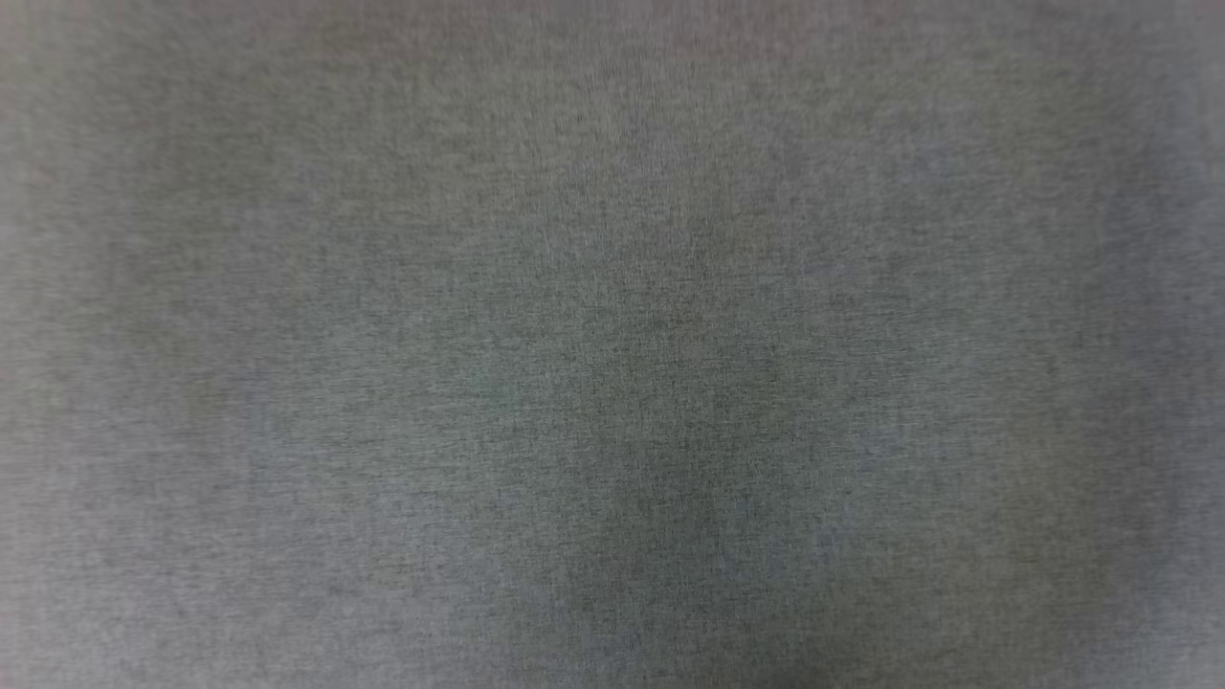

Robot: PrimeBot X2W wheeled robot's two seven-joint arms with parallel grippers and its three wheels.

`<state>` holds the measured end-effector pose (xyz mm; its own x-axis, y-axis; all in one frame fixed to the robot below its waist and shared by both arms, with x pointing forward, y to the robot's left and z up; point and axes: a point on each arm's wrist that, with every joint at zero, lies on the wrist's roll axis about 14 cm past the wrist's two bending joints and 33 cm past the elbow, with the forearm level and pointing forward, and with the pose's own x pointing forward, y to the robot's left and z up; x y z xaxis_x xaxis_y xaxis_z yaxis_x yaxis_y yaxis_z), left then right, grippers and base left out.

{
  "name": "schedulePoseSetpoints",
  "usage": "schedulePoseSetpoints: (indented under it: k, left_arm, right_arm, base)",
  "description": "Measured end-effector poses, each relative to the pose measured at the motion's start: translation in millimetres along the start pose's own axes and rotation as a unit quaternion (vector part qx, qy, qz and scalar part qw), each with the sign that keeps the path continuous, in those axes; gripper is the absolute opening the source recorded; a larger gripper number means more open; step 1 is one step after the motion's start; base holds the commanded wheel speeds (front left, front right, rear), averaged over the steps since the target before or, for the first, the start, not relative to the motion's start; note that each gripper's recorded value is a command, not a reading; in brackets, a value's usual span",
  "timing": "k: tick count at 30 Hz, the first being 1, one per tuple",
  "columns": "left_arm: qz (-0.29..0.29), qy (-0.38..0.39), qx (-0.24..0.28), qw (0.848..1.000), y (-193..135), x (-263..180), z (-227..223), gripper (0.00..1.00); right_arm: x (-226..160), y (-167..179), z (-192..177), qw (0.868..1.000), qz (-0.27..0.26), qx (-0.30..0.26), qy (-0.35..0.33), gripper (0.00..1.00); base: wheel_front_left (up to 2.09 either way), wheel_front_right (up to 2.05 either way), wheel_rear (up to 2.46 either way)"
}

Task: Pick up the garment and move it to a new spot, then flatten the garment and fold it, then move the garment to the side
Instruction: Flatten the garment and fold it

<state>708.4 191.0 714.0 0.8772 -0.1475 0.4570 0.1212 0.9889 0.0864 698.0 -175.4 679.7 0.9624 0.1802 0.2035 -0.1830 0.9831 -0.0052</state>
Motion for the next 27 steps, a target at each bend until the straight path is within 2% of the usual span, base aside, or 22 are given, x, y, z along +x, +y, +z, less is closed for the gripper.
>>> schedulePoseSetpoints:
  k: [5,9,16,21,27]
  left_arm:
    - [0.009,0.049,-0.013,0.999,3.5,-6.8,-64.1,0.00]
    - [0.013,0.087,-0.020,0.996,4.3,-16.2,-103.8,0.00]
    - [0.021,0.143,-0.043,0.989,6.0,-42.2,-144.0,0.00]
    - [0.027,0.176,-0.073,0.981,1.7,-75.1,-155.2,0.00]
    - [0.043,0.233,-0.101,0.966,-0.4,-151.6,-163.3,0.00]
  right_arm:
    - [11.5,9.5,-56.9,0.999,0.017,-0.001,0.035,0.00]
    - [17.4,19.0,-86.9,0.998,0.033,-0.003,0.056,0.00]
    - [12.4,31.1,-128.3,0.993,0.053,0.000,0.105,0.00]
    - [-15.1,34.7,-156.3,0.986,0.060,0.008,0.153,0.00]
    - [-81.3,41.7,-187.1,0.973,0.069,0.035,0.216,0.00]
  base:
    - [0.00,0.00,0.00]
    - [0.00,0.00,0.00]
    - [0.00,0.00,0.00]
    - [0.00,0.00,0.00]
    - [0.00,0.00,0.00]
